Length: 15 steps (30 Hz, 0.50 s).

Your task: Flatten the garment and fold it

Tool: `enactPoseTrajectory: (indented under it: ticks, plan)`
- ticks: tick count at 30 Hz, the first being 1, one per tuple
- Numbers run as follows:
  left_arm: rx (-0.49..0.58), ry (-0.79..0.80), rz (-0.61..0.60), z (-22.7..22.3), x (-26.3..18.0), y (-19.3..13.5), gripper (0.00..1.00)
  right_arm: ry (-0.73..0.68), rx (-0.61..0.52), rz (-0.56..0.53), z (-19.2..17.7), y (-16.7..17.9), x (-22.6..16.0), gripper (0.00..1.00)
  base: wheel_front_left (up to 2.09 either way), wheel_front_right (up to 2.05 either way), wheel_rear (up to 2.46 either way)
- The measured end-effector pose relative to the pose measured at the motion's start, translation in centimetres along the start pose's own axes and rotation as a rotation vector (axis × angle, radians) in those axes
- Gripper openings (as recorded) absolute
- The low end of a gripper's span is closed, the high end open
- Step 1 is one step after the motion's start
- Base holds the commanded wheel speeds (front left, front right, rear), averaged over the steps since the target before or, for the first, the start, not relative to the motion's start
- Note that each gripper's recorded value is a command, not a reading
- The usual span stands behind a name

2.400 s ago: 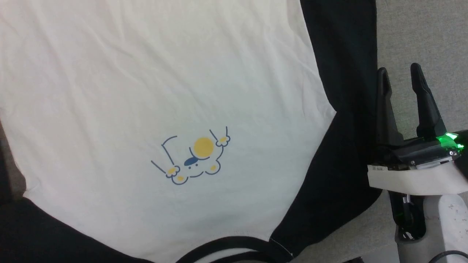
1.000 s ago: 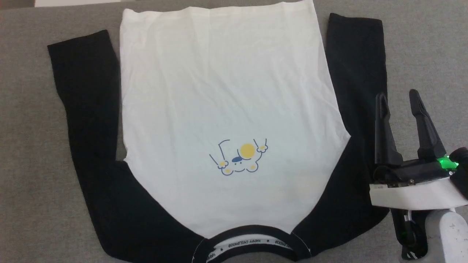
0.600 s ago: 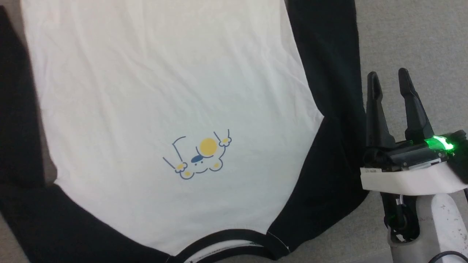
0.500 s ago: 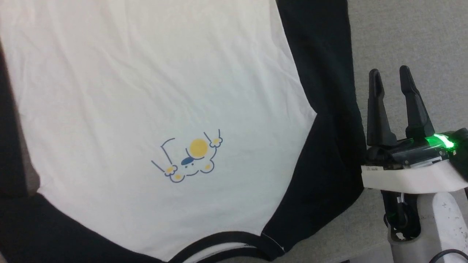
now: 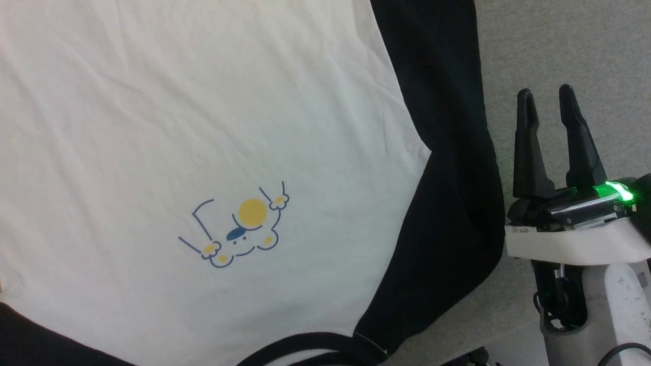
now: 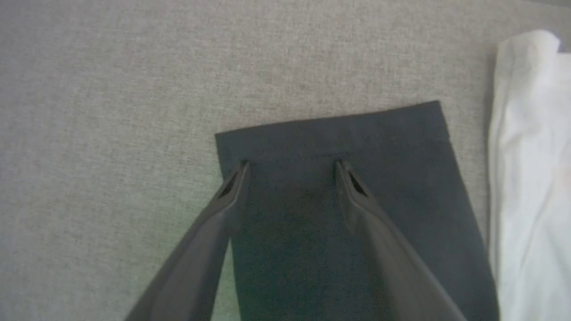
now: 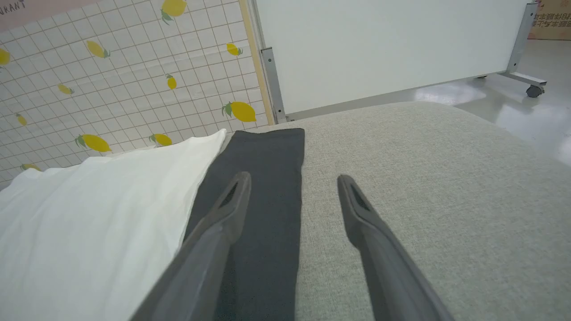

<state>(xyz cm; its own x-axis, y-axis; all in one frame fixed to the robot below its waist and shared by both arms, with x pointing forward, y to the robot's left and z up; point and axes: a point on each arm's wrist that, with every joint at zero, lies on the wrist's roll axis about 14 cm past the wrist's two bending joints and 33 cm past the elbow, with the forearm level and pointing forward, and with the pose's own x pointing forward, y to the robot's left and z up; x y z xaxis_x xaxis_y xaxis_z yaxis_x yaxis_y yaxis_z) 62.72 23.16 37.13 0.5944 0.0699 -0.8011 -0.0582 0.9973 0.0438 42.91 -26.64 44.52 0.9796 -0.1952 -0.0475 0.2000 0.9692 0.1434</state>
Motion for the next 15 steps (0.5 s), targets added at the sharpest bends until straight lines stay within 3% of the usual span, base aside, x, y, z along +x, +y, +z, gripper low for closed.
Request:
enactPoseTrajectory:
  ticks: [8,15]
  plan:
    - [-0.065,-0.062,0.059,0.9,-0.5,3.3,1.0,-0.002,0.016,0.026,-0.3,0.9,0.6,1.0,0.0,0.0,0.0]
    - [-0.151,-0.022,0.018,-0.8,1.1,3.0,1.0,0.013,0.015,0.041,-1.1,1.4,1.2,1.0,0.0,0.0,0.0]
